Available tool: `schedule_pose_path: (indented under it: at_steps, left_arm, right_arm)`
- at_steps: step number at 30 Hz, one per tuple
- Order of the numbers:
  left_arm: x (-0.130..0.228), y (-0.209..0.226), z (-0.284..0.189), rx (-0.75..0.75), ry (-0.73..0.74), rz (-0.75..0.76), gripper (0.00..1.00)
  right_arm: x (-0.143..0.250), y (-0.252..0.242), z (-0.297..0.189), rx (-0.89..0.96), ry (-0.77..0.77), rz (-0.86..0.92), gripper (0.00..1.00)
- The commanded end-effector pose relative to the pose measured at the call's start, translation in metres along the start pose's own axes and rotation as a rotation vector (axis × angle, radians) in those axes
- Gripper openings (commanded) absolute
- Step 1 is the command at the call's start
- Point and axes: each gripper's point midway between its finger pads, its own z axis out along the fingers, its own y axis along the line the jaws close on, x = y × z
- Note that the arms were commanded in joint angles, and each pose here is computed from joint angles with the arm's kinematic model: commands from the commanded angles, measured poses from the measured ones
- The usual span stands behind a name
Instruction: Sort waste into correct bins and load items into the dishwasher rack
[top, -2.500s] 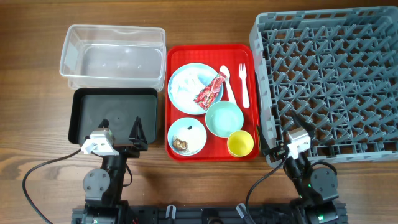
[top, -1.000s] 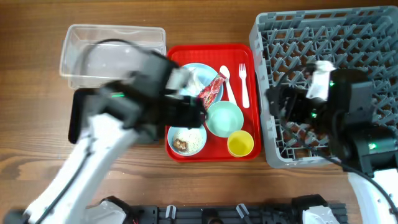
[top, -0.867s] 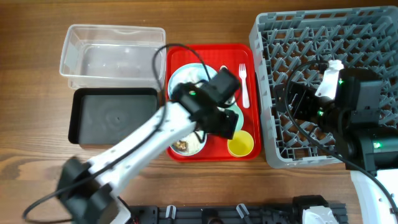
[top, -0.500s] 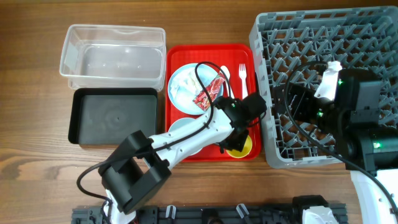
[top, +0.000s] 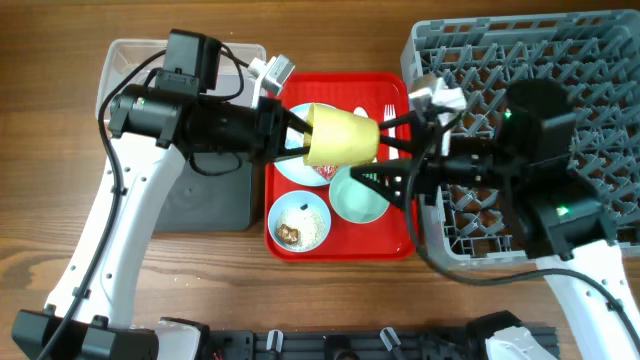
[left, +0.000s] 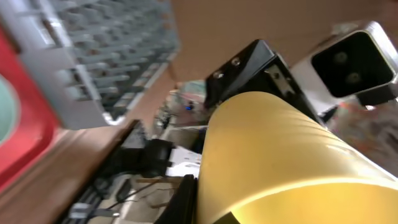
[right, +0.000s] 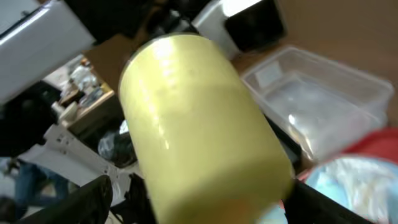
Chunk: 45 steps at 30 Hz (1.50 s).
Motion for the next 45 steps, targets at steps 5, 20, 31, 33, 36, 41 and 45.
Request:
schedule_pose_path:
  at_steps: [5,20,31,33,36,41,45]
  left_arm:
    - [0.007,-0.021,-0.001,0.129,0.035,0.039,0.04]
    - [0.008,-0.02,0.012,0.102,0.055,0.101,0.19]
    - [-0.015,0.025,-0.013,-0.125,-0.073,0.045,1.0]
    - [-0.017,0.031,-0.014,-0.163,-0.083,0.045,1.0]
    - [-0.016,0.035,-0.014,-0.186,-0.085,0.039,1.0]
    - [-0.004,0.075,-0.025,-0.414,-0.087,-0.075,1.0]
    - [0.007,0.096,-0.016,-0.596,-0.039,-0.045,1.0]
  right_arm:
    - [-0.014,0.032,0.013,-0.167,-0.024,-0.132,0.88]
    - [-0.019,0.015,0.007,-0.089,-0.04,-0.056,0.51]
    - [0.136,-0.115,-0.187,1.149,0.179,0.723,0.46]
    - [0.168,-0.12,-0.193,1.197,0.33,0.852,0.45]
    - [0.201,-0.145,-0.184,1.177,0.469,1.059,0.43]
    - [0.22,-0.183,-0.161,1.094,0.53,1.157,0.73]
    - [0.15,-0.188,-0.167,1.119,0.256,0.956,0.8]
